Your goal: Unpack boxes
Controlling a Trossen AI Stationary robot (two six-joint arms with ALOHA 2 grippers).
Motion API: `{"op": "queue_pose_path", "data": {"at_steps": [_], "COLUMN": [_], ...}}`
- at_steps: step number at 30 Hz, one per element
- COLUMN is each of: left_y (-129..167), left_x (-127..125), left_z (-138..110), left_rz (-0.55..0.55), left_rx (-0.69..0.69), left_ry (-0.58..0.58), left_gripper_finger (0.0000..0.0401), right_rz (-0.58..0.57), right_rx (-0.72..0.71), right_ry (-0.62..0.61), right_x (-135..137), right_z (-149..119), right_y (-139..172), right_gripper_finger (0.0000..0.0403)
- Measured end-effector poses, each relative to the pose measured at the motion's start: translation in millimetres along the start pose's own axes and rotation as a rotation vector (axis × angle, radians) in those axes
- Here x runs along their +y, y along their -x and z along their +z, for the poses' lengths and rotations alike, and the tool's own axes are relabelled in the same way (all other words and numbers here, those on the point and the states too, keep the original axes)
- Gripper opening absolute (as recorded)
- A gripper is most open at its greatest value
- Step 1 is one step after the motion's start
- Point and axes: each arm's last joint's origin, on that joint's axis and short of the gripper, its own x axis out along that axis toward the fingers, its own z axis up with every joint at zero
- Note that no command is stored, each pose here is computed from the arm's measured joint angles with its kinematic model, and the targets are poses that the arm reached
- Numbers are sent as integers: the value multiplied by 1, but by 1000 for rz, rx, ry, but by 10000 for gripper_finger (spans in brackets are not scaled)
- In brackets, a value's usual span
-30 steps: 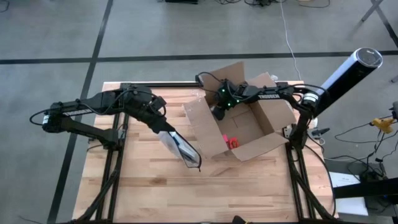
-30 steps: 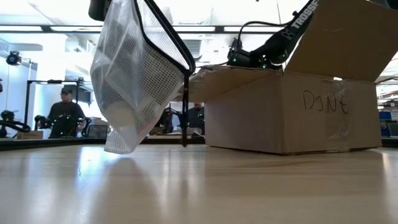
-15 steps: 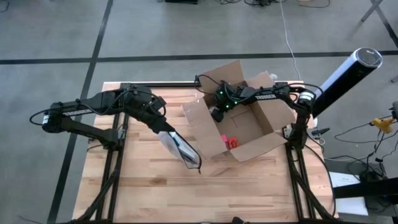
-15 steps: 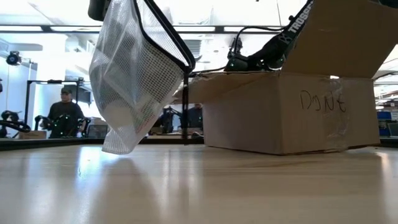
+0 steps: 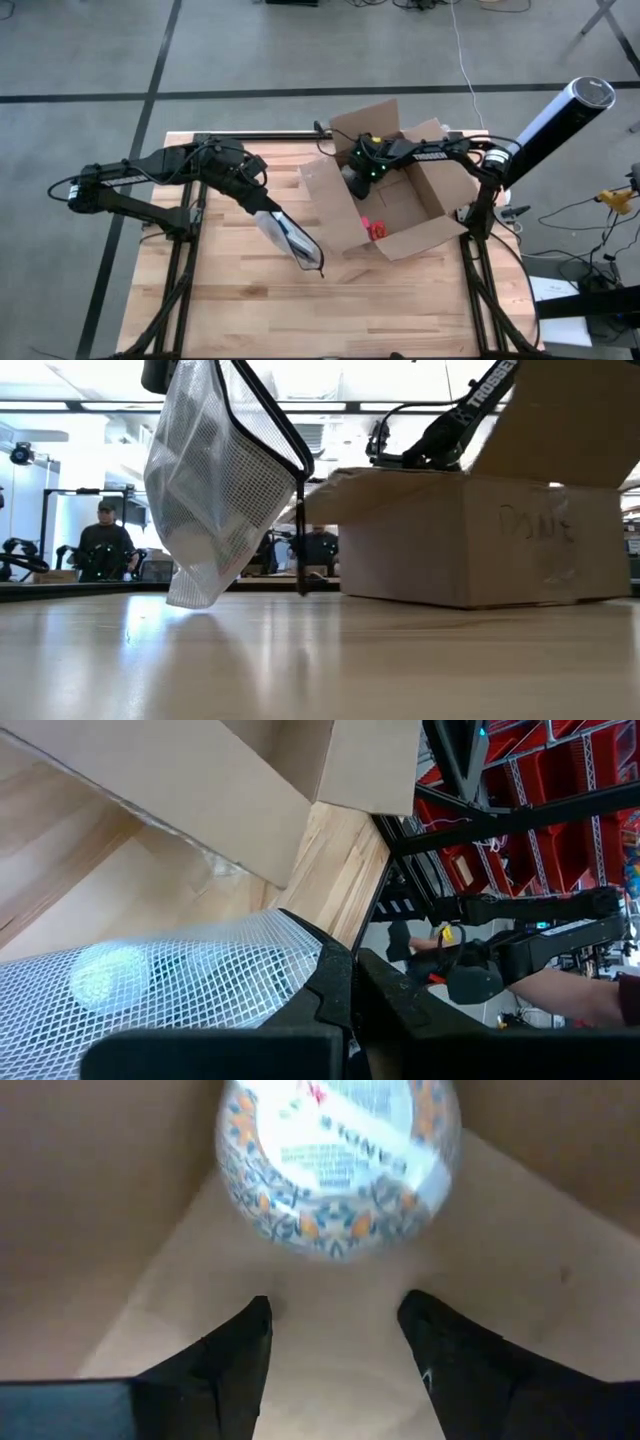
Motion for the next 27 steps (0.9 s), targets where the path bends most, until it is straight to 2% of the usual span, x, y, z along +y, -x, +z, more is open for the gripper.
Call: {"op": "queue_pose_path", "data": {"at_steps": [13, 16, 20, 27], "left_y": [0, 0, 0, 0], "left_x": [0, 0, 0, 0], "left_z": [0, 0, 0, 0], "left_rz": [-4, -4, -5, -7], "left_rx": [7, 7, 7, 5], "left_ry": [-7, -8, -3, 12], "left_gripper_finger": [0, 0, 0, 0], "right_rz": [59, 54, -8, -26], "right_rx": [-260, -289, -295, -264], "right_ry": [-14, -19, -38, -14], "right_x": [9, 9, 6, 3], "right_z": [27, 35, 40, 43], "right_y": [45, 42, 30, 15], "right_gripper_finger": [226, 216, 199, 167]}}
